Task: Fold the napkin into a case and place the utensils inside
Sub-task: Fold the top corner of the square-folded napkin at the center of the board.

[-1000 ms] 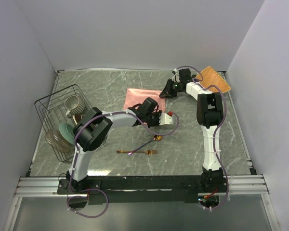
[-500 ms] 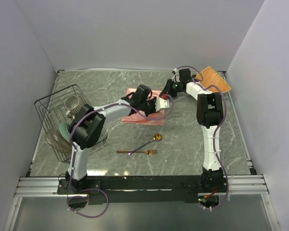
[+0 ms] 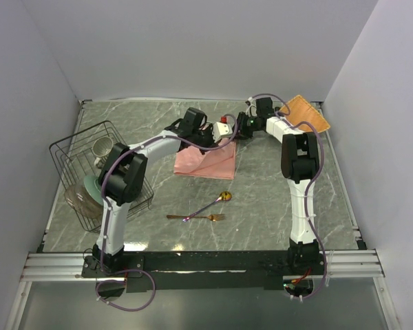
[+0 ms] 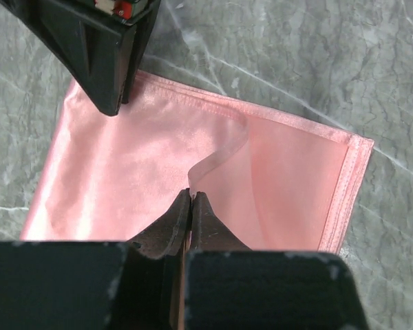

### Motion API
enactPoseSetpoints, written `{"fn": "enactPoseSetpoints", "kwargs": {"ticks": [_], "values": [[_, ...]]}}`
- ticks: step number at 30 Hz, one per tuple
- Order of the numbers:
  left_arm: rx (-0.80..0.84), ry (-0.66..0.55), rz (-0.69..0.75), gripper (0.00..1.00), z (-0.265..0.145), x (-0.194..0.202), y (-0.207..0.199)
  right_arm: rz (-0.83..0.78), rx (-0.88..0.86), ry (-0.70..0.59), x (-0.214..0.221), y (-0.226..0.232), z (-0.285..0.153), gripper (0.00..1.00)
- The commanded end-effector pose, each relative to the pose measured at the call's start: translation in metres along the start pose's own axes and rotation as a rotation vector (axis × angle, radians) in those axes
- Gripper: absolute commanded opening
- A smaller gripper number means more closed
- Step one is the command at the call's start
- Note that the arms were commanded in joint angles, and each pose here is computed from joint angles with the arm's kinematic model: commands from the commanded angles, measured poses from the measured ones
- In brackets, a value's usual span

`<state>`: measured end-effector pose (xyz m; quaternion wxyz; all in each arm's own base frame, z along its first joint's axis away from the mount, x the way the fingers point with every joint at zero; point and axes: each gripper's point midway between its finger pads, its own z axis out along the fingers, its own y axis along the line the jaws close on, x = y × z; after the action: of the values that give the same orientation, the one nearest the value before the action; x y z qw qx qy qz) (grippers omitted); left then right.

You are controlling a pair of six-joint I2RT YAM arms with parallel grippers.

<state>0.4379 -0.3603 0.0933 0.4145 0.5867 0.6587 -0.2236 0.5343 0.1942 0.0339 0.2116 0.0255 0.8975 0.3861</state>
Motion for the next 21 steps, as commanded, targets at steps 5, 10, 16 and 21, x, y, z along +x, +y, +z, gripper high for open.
{"fn": "enactPoseSetpoints", "kwargs": {"ticks": [5,10,16,21], "values": [[-0.164,-0.026,-0.063,0.01,-0.009,0.001,0.065,-0.093,-0.079,-0.100,-0.040,0.044,-0.036,0.34],[-0.247,0.046,-0.123,0.01,-0.005,0.031,0.097,-0.110,-0.111,-0.132,-0.051,0.058,-0.046,0.37],[-0.338,0.070,-0.172,0.01,-0.014,0.055,0.119,-0.112,-0.155,-0.151,-0.050,0.071,-0.054,0.42],[-0.451,0.087,-0.172,0.01,-0.023,0.065,0.142,-0.097,-0.182,-0.159,-0.052,0.077,-0.055,0.43]]}}
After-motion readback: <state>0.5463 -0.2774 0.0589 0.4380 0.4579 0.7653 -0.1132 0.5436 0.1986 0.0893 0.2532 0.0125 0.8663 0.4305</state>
